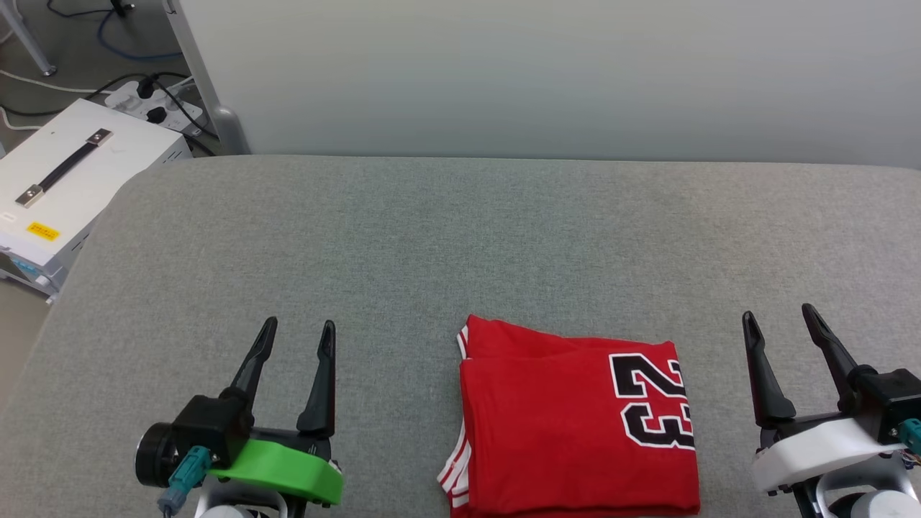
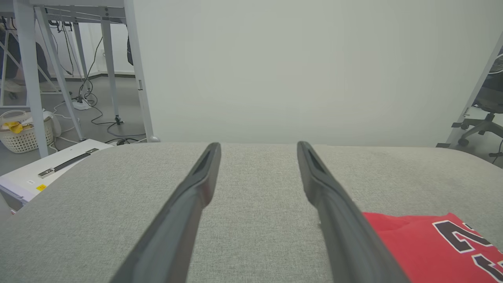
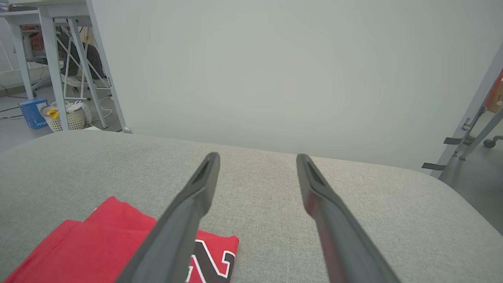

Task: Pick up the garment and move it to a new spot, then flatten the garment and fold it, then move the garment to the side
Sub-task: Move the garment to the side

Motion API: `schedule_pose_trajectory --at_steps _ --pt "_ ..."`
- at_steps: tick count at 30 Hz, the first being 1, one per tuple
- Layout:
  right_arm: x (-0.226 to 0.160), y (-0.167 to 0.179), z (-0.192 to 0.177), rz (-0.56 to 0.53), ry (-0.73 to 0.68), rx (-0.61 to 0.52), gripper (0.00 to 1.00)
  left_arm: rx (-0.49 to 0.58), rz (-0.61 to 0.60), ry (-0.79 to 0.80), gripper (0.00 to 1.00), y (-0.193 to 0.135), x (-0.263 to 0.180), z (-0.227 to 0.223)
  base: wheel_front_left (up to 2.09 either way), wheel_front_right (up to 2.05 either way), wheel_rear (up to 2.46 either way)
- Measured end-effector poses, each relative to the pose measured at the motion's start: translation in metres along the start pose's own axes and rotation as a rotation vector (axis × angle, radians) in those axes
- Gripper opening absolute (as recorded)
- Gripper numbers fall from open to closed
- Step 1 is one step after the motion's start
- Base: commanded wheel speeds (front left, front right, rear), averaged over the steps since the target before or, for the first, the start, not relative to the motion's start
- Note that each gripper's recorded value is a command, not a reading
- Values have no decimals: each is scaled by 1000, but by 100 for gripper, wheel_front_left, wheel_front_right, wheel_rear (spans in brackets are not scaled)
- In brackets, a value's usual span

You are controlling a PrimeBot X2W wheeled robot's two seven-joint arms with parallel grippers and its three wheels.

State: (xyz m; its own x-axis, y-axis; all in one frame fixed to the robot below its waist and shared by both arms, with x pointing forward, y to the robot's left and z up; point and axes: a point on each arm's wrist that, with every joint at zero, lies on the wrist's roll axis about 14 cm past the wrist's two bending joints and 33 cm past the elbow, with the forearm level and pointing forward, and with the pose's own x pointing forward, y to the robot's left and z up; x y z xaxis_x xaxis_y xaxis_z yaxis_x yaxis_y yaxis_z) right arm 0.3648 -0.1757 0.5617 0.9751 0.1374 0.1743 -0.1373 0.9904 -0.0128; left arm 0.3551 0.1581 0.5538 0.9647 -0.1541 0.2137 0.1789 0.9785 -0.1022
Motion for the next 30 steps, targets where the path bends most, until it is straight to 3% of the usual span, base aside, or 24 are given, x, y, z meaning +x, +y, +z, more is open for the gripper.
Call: schedule_pose_trajectory --at_steps 9,15,23,30 --pt "3 4 -15 18 88 8 100 -2 7 10 100 2 -1 -3 0 0 0" --pt "3 6 -50 43 284 19 100 -7 10 42 100 3 -2 -14 0 0 0" --pt "-14 24 -120 94 658 95 100 -10 21 84 100 7 0 -28 0 0 0" --pt "-19 42 -151 139 812 156 100 -6 35 109 100 13 2 -36 0 0 0"
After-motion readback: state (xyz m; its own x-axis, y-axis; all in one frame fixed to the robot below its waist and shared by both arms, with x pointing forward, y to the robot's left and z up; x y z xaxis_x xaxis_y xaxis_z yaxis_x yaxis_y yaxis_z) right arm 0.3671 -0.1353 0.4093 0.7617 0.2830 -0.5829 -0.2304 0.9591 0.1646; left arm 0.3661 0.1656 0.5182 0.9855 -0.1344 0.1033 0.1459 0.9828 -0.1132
